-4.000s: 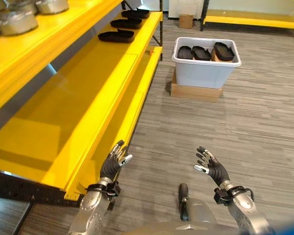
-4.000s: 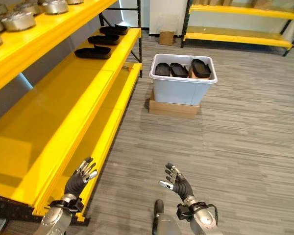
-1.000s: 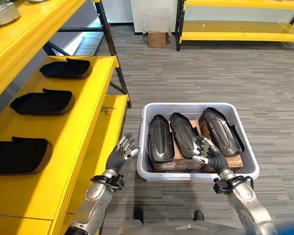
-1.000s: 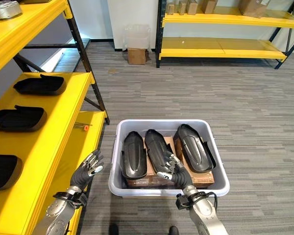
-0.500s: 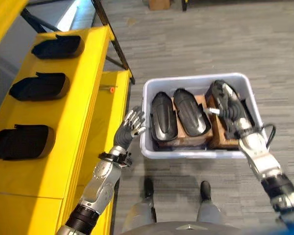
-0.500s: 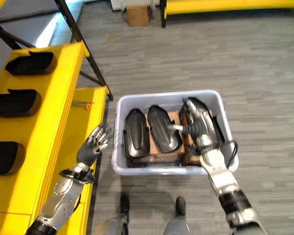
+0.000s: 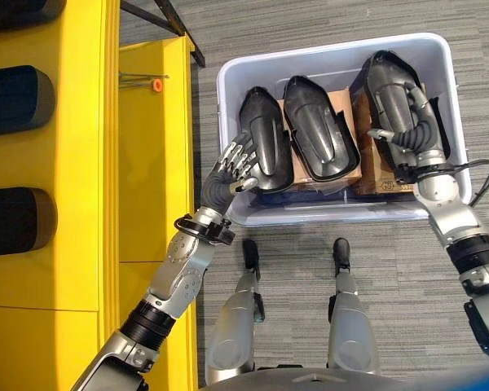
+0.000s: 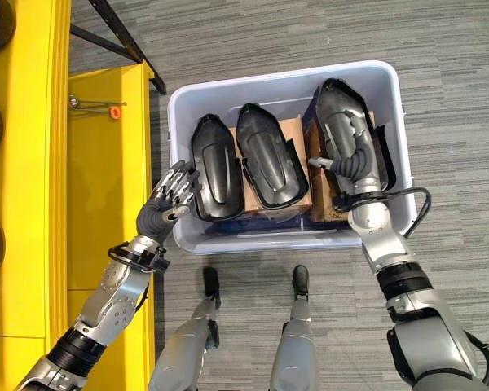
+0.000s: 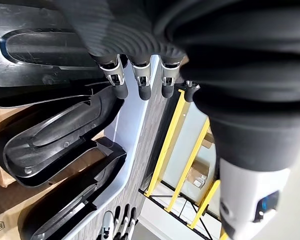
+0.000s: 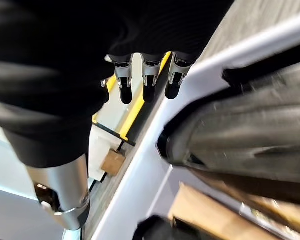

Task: Move parts from the plastic box to the shelf.

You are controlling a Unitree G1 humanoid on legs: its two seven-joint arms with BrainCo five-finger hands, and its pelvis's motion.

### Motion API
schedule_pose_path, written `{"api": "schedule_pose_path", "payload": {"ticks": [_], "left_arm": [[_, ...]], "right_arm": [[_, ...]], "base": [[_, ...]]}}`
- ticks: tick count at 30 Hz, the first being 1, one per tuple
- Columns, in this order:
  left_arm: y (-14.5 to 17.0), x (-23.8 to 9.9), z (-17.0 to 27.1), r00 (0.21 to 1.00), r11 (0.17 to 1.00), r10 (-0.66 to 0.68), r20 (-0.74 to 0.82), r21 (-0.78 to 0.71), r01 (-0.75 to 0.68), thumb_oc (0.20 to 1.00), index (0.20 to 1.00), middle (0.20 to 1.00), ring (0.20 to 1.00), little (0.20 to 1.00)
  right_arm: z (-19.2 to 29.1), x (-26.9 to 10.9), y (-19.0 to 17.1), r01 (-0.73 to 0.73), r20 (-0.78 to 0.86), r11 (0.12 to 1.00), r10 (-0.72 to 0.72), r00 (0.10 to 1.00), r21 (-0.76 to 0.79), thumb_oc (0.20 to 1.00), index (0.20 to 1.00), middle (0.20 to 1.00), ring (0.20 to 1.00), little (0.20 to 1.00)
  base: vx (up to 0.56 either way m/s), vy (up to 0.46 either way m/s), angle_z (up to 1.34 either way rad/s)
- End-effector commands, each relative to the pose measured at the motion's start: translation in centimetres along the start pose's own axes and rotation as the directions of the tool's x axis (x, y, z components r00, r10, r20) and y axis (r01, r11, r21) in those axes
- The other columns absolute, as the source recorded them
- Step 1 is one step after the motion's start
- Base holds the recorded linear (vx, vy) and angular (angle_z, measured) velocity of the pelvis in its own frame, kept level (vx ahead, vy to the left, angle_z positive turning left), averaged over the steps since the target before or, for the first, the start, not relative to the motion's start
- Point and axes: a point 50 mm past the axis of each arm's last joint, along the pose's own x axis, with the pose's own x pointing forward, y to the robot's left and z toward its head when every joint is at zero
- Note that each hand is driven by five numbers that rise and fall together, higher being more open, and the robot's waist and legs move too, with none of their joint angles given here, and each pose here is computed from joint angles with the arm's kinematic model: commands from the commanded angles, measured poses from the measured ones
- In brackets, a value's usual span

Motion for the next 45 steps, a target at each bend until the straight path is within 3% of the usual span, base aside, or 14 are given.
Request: {"api": "schedule_pose_path", "payload": {"ticks": [1,19,45], "left_arm": [[-0.9,-0.1,0.9,0.996,0.999,-0.035,0.081,-0.019,0.036,1.000,1.000,1.000,1.000,1.000],[-1.9,-0.2,0.5,0.995,0.995,-0.090,0.052,-0.042,0.092,1.000,1.000,1.000,1.000,1.000],[-2.6,0.1,1.2,0.989,0.991,-0.130,0.065,-0.028,0.132,1.000,1.000,1.000,1.000,1.000]], "right_arm": [[2.3,1.6,-2.2,0.086,0.126,0.994,-0.078,0.989,-0.060,1.000,1.000,1.000,1.000,1.000],[1.7,3.4,-6.1,0.228,0.082,0.964,-0.218,0.972,-0.138,1.000,1.000,1.000,1.000,1.000],[1.7,4.9,-4.9,0.207,0.019,0.972,-0.206,0.978,-0.108,1.000,1.000,1.000,1.000,1.000]], "base": [[-0.01,-0.007,-0.08],[0.00,-0.002,-0.03],[0.00,-0.003,0.01]]}}
